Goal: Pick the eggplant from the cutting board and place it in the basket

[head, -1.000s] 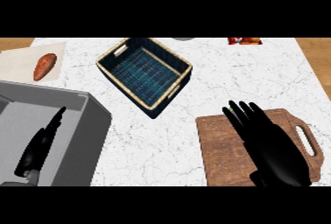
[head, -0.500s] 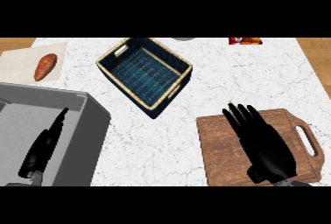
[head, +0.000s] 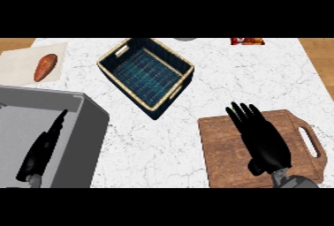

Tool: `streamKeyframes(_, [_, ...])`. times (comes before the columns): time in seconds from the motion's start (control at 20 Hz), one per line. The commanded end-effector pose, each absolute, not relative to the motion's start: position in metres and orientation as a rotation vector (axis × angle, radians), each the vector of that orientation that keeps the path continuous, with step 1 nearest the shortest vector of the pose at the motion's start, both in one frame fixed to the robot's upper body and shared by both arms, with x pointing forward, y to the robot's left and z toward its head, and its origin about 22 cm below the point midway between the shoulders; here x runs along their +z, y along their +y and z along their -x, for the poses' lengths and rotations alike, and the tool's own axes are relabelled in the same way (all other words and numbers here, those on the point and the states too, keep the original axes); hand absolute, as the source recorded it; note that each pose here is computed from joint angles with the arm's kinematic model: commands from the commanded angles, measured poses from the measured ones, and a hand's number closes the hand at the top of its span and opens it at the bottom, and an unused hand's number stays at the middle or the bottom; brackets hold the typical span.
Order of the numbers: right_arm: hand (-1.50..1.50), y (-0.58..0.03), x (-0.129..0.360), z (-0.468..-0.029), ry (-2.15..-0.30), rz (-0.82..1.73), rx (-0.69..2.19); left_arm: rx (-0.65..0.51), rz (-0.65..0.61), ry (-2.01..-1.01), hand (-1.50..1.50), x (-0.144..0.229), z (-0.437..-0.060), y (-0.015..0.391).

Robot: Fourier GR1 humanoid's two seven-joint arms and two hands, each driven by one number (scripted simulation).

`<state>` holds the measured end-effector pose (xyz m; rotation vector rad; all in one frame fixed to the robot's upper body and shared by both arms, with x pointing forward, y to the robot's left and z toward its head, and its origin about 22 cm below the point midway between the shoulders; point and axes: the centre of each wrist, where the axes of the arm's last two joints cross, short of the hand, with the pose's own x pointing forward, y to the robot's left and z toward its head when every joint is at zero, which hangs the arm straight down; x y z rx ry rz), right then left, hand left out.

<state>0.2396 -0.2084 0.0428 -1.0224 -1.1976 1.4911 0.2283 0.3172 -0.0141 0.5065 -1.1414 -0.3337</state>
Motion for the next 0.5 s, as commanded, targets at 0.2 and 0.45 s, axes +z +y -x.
streamKeyframes(0.2, [-1.50, -0.216, 0.018, -0.251, -1.164, 1.063, 1.492, -0.318, -0.479, -1.164, 0.00, -0.021, -0.234, 0.318])
streamKeyframes(0.45, [-1.50, -0.224, 0.018, -0.278, -1.136, 1.089, 1.456, -0.317, -0.485, -1.149, 0.00, -0.019, -0.250, 0.301])
